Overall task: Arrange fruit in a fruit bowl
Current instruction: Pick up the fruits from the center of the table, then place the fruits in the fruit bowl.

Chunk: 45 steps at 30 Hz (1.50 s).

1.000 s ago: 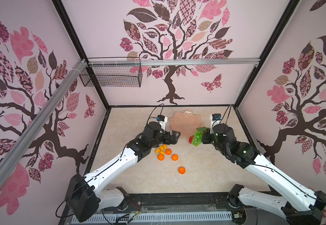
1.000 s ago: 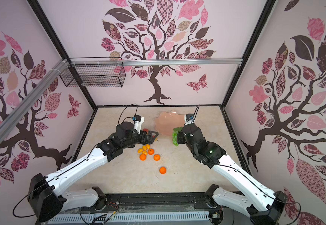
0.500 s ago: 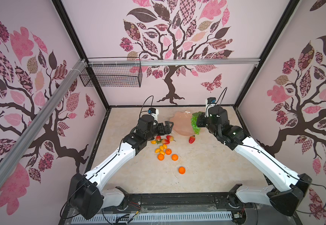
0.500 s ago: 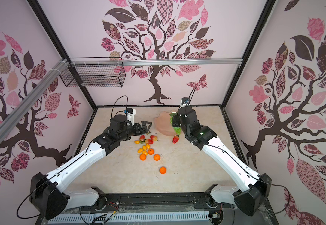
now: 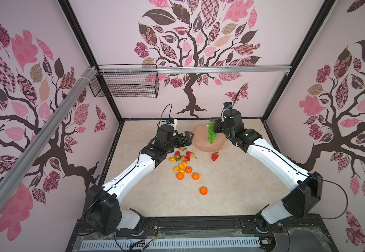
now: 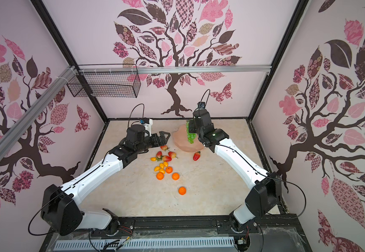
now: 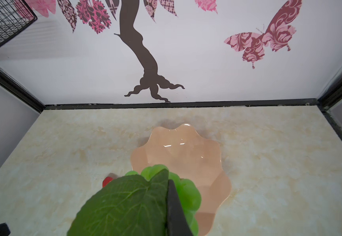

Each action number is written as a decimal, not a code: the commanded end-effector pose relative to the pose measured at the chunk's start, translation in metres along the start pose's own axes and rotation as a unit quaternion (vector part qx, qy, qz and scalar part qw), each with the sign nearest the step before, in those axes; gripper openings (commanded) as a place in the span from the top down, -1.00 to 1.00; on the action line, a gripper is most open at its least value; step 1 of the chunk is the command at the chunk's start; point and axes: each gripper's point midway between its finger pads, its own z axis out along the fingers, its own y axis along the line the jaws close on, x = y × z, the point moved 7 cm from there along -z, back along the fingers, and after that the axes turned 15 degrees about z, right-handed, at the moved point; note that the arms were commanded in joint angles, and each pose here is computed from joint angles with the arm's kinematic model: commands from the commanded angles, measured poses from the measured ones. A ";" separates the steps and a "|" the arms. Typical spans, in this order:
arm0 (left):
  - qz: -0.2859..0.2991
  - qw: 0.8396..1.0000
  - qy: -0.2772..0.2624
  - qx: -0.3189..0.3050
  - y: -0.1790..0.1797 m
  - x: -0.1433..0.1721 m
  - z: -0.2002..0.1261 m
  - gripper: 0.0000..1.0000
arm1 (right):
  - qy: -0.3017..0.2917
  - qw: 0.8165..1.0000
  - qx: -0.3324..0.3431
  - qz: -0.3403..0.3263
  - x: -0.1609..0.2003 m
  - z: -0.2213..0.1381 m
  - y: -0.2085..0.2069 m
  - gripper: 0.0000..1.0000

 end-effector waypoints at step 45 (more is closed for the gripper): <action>0.028 0.989 0.135 0.052 -0.021 0.038 0.067 -0.96 | 0.115 0.989 0.096 0.006 0.043 0.160 -0.088 1.00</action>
